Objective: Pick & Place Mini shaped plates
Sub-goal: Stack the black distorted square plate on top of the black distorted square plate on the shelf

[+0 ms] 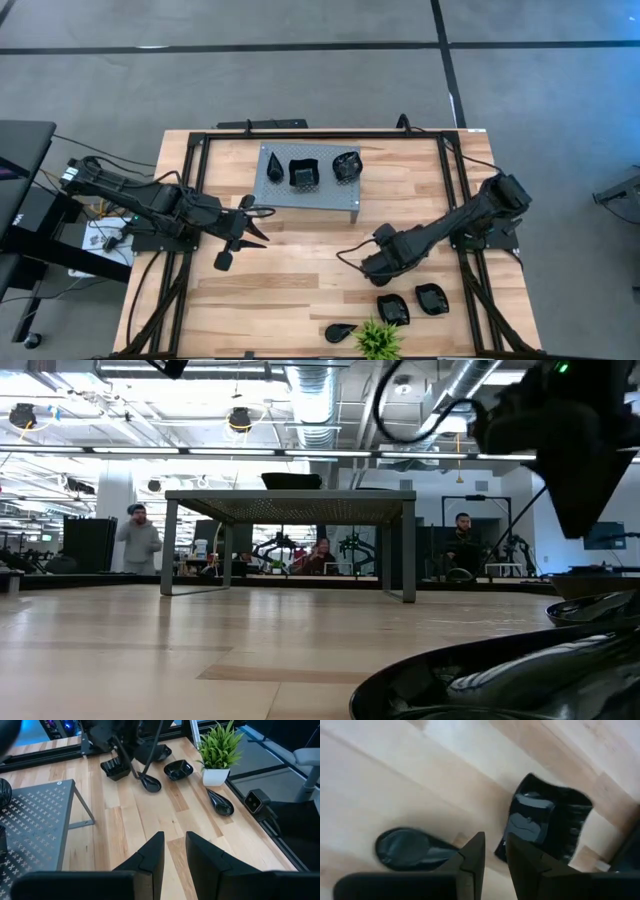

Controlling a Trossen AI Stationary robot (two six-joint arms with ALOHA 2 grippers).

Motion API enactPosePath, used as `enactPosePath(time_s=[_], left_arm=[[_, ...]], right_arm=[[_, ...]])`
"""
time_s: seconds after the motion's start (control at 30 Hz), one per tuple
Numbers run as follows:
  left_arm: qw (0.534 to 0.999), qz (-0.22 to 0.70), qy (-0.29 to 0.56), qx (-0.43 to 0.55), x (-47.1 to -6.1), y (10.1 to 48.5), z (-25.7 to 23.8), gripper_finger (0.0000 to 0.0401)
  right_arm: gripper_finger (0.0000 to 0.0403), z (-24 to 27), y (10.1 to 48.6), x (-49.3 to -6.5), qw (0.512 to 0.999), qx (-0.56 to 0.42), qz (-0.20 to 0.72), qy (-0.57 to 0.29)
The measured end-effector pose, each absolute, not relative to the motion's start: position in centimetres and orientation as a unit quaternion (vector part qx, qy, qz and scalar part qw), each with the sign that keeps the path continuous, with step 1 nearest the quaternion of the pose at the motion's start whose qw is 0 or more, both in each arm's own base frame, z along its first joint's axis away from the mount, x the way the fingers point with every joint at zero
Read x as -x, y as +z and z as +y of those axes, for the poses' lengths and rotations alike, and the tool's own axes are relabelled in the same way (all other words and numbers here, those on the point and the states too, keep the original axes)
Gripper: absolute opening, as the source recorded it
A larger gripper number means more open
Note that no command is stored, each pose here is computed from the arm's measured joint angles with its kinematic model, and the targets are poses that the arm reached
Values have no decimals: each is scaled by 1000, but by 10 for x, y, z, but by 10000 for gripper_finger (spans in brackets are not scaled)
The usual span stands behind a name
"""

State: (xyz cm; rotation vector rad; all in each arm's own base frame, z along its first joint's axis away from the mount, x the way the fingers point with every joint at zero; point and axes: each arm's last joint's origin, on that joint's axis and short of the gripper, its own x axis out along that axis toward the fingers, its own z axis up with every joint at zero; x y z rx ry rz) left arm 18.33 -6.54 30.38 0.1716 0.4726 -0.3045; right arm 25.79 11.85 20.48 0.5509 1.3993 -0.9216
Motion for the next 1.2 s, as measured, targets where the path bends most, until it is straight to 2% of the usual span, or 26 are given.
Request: enactPosePath(time_s=[0.17, 0.33, 0.47, 0.73, 1.2], left_arm=[[954, 245, -150, -86, -182, 302, -65, 81], [953, 249, -150, -86, -182, 301, -65, 81], [953, 249, -150, -86, -182, 301, -65, 81], [953, 250, -149, -82, -182, 301, -65, 81], [955, 253, -143, -61, -182, 301, -65, 81]], right_arm=[[72, 112, 183, -267, 609, -197, 651, -407], [72, 98, 167, -273, 562, -183, 681, -432], [72, 88, 164, -277, 544, -189, 701, -420], [72, 75, 164, -279, 532, -199, 702, -429], [72, 86, 162, -279, 536, -223, 677, -451]])
